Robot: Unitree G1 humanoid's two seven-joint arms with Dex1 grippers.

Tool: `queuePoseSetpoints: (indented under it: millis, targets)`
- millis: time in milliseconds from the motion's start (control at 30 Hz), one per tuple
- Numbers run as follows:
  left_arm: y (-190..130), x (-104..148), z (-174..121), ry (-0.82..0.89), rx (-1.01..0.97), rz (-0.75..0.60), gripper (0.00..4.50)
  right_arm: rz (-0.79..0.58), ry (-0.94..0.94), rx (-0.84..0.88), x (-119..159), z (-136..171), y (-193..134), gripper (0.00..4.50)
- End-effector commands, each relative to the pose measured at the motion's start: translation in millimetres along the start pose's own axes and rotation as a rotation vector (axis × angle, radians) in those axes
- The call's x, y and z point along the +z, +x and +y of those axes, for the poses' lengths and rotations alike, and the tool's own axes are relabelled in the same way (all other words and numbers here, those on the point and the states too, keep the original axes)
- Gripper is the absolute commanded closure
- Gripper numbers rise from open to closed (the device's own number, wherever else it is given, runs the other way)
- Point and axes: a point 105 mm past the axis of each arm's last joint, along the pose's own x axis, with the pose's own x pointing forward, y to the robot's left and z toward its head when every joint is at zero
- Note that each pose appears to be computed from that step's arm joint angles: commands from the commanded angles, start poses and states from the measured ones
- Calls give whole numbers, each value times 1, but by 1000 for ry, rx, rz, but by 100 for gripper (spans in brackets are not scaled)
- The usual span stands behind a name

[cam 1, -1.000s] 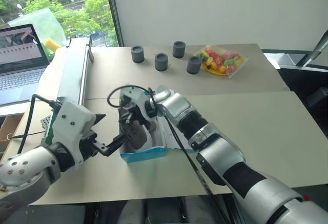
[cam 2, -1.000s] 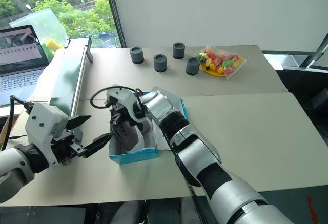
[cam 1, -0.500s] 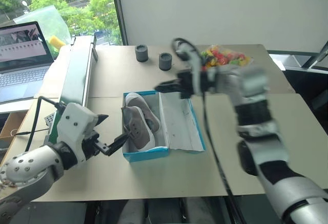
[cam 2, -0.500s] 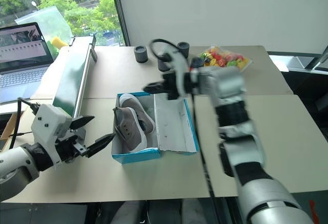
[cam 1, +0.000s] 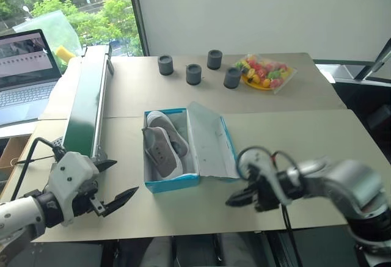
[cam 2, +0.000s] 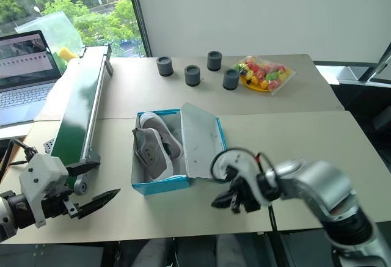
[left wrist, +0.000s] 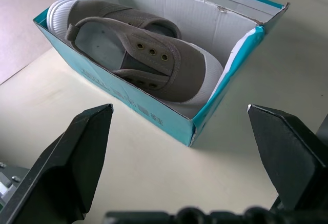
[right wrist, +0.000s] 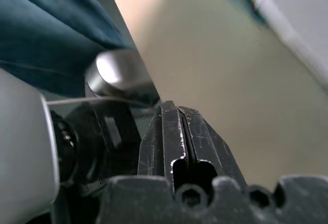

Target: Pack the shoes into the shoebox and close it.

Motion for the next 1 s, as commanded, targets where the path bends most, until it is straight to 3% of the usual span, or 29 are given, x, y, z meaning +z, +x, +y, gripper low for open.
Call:
queuePoseSetpoints:
  millis: [33, 133, 400, 467, 567, 767, 900, 1000]
  targets:
    - [1, 7, 2, 41, -15, -18, 0, -36, 32, -167, 1, -17, 17, 445]
    - [2, 8, 3, 45, -23, -19, 0, -58, 101, -302, -4, -36, 26, 445]
    - [6, 14, 6, 54, -42, -27, 0, -279, 310, -701, 4, -85, 23, 445]
    - [8, 14, 9, 53, -40, -29, 0, -382, 391, -750, 12, -95, 19, 445]
    - [13, 17, 10, 53, -48, -42, 0, -650, 632, -811, 25, -114, 3, 445]
    - [18, 23, 9, 51, -63, -57, 0, -894, 705, -977, 34, -137, -25, 445]
    - [20, 26, 9, 47, -62, -63, 0, -1036, 784, -966, 40, -148, -32, 445]
    - [20, 28, 11, 44, -45, -66, 0, -1249, 914, -690, 66, -146, -32, 445]
